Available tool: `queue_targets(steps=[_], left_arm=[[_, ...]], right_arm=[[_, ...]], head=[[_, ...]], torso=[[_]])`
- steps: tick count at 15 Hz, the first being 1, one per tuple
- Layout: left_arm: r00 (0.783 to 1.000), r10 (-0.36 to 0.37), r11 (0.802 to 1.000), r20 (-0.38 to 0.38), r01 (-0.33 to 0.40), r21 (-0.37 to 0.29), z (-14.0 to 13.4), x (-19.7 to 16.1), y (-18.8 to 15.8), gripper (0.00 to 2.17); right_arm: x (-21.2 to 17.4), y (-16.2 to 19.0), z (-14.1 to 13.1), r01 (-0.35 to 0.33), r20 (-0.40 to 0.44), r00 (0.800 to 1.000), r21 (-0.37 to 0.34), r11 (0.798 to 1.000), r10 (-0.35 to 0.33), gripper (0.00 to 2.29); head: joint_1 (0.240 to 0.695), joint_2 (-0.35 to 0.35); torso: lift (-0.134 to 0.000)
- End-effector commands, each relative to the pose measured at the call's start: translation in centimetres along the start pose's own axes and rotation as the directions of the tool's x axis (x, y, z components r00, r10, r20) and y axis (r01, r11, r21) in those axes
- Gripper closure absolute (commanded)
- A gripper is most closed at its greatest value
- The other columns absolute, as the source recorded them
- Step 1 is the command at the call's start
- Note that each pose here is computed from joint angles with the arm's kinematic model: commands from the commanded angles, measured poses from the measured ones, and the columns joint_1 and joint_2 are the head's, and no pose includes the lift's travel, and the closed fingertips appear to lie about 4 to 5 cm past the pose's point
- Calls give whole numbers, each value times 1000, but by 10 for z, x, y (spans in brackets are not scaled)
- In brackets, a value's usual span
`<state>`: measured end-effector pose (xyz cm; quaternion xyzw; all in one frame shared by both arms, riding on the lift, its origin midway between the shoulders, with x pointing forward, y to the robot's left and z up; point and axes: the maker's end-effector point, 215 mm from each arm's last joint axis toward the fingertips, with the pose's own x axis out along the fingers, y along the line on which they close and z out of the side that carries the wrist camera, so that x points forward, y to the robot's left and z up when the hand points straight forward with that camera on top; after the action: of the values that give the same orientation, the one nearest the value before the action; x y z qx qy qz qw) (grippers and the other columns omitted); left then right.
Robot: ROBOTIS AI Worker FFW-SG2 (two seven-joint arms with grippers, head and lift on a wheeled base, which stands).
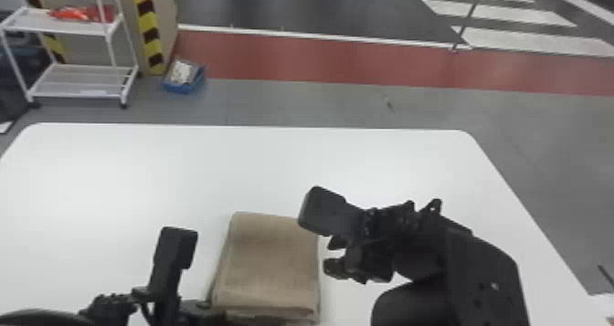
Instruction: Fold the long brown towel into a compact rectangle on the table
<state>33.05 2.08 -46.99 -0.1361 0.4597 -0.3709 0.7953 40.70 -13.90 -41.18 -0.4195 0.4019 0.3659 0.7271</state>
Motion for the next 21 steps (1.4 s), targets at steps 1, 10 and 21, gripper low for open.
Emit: queue_targets(steps=[1,10,21], left_arm=[[1000,-4,1000,0,4,3,1,1,-2,87],[1000,-23,1000,-15,23,12,-2,5,-12,90],[995,-63,998,-82,62,-13,-14,-3,-19,80]], right_arm=[[7,1,-4,-11,-17,1000,7,1000,11,842],[26,-41,5,121,-52,992,96,988,-117,839],[35,-68,11,216,-82,975,135,967,-207,839]], head=[[695,-182],[695,-199],[695,-193]], torso=[[-124],[-124],[-124]])
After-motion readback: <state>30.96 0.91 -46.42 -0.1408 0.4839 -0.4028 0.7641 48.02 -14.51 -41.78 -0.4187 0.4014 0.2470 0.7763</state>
